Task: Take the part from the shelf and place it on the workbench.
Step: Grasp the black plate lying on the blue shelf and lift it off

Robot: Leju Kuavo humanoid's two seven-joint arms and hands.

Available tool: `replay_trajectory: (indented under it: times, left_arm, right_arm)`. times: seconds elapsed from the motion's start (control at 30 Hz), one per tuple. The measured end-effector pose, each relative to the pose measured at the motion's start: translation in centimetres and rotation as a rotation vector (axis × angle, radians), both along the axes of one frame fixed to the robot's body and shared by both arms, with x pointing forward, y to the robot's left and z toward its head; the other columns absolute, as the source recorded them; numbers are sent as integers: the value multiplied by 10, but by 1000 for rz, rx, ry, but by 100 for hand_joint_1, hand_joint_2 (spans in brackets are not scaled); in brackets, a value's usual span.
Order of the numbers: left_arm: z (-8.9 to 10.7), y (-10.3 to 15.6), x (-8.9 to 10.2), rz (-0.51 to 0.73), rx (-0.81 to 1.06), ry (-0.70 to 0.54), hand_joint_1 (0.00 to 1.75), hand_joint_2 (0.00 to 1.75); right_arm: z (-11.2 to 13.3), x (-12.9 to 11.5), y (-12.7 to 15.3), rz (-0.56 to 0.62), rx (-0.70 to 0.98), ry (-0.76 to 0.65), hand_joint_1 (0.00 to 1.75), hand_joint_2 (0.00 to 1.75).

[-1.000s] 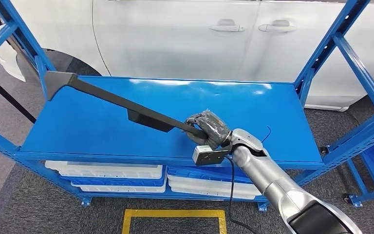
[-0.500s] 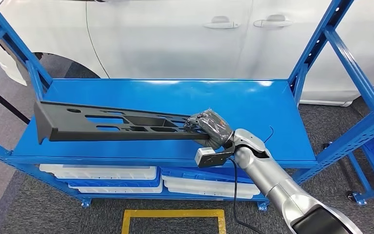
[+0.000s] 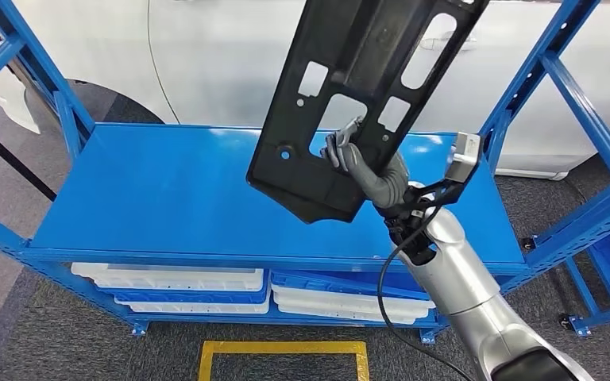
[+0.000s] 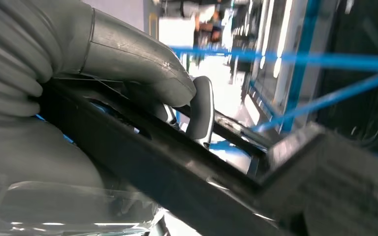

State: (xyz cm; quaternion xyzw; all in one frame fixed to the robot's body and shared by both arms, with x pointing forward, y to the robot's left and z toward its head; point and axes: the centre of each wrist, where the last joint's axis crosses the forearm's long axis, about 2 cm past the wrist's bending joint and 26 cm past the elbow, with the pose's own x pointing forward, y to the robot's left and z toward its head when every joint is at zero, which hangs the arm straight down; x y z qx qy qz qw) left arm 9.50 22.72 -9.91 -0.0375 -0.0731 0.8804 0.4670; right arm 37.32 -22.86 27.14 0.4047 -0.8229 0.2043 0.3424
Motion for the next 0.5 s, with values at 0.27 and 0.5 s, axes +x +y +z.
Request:
replay_trajectory:
  times: [0.27,0.5]
  left_arm:
    - [-1,2,-1,-5,-18,10,0,175]
    - [-2,2,-6,-12,-69,20,0,175]
  right_arm:
    - [-4,-34,6,47,42,-56,169,175]
    - [-1,-41,9,14,26,-89,169,175]
